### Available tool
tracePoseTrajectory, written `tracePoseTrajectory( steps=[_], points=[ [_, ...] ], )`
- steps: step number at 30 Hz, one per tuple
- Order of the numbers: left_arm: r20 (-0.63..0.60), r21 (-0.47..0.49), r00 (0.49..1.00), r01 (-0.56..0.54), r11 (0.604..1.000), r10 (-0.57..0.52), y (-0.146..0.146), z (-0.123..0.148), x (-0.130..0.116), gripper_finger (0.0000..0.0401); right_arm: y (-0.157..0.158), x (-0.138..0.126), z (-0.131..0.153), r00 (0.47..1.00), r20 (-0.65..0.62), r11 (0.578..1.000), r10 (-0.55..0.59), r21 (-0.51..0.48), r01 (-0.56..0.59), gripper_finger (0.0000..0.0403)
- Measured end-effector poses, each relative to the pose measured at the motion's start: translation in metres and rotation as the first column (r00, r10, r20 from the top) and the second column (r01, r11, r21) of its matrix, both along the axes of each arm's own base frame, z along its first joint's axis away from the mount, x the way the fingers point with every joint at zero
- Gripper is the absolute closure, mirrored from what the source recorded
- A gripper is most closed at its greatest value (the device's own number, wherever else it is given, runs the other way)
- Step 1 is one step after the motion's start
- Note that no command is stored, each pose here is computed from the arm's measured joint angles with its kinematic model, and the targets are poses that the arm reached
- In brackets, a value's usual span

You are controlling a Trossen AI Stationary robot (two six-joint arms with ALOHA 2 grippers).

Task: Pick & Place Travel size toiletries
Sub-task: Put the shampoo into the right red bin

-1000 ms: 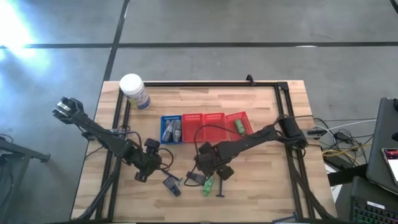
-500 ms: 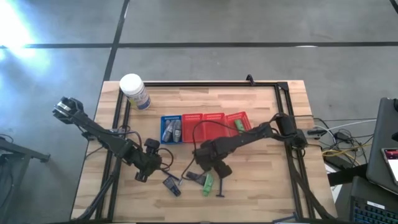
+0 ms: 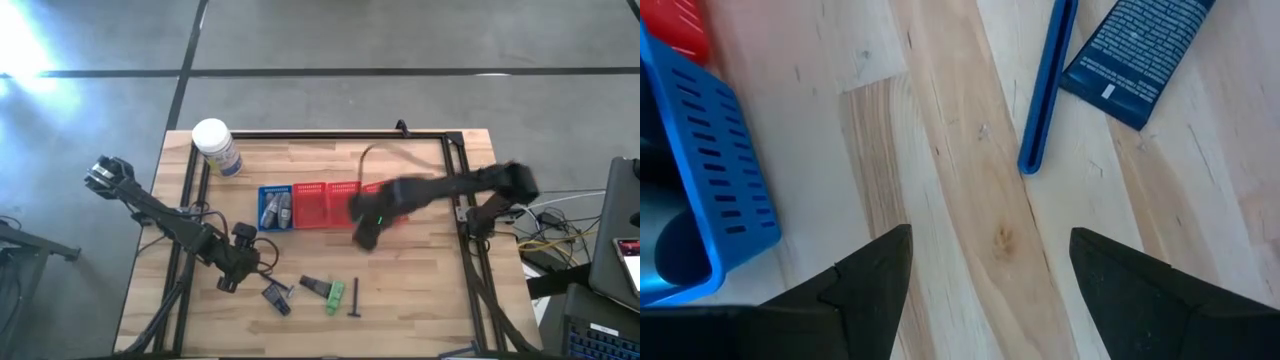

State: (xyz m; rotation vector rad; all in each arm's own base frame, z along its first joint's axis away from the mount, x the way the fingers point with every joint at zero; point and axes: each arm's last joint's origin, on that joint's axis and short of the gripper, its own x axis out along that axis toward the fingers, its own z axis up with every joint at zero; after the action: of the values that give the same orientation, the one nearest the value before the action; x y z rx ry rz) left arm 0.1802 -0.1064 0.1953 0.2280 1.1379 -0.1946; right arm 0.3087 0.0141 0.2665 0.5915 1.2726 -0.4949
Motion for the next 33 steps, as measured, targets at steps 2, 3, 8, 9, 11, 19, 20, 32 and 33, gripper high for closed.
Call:
tracePoseTrajectory(
  steps=[2, 3, 8, 9, 11, 19, 20, 32, 33],
  points=[
    [0.000, 0.001, 1.000, 0.002, 1.000, -0.002, 0.000, 0.000, 0.000, 0.0126, -0.026, -0.019, -0.010, 0.977, -0.015, 0.973, -0.213, 0.083, 0.213, 0.0260],
    [0.000, 0.002, 1.000, 0.004, 1.000, -0.004, 0.000, 0.000, 0.000, 0.0126, -0.036, -0.027, -0.017, 0.959, -0.014, 0.954, -0.282, 0.098, 0.282, 0.0260],
    [0.001, 0.006, 1.000, 0.015, 1.000, -0.015, 0.000, 0.000, 0.000, 0.0126, -0.066, -0.048, -0.041, 0.887, 0.071, 0.879, -0.456, 0.191, 0.436, 0.0249],
    [0.001, 0.006, 1.000, 0.015, 1.000, -0.015, 0.000, 0.000, 0.000, 0.0126, -0.069, -0.049, -0.045, 0.877, 0.087, 0.872, -0.472, 0.196, 0.449, 0.0241],
    [0.001, 0.006, 1.000, 0.016, 1.000, -0.016, 0.000, 0.000, 0.000, 0.0126, -0.072, -0.050, -0.049, 0.866, 0.101, 0.865, -0.489, 0.186, 0.467, 0.0223],
    [0.017, 0.036, 1.000, 0.009, 0.999, -0.010, 0.001, 0.000, 0.001, 0.0126, -0.074, -0.062, -0.052, 0.861, 0.052, 0.862, -0.506, 0.051, 0.504, 0.0144],
    [0.017, 0.037, 1.000, 0.009, 0.999, -0.010, 0.001, 0.000, 0.000, 0.0126, -0.073, -0.062, -0.050, 0.867, 0.059, 0.869, -0.495, 0.052, 0.493, 0.0135],
    [0.017, 0.055, 0.999, 0.050, 0.997, -0.051, 0.001, 0.000, 0.001, 0.0126, 0.033, -0.025, -0.014, 0.958, 0.215, 0.978, 0.189, 0.044, -0.203, 0.0097],
    [0.018, 0.058, 0.998, 0.056, 0.997, -0.057, 0.001, 0.000, 0.001, 0.0126, 0.040, -0.021, -0.016, 0.961, 0.208, 0.979, 0.180, 0.060, -0.196, 0.0101]
  ],
)
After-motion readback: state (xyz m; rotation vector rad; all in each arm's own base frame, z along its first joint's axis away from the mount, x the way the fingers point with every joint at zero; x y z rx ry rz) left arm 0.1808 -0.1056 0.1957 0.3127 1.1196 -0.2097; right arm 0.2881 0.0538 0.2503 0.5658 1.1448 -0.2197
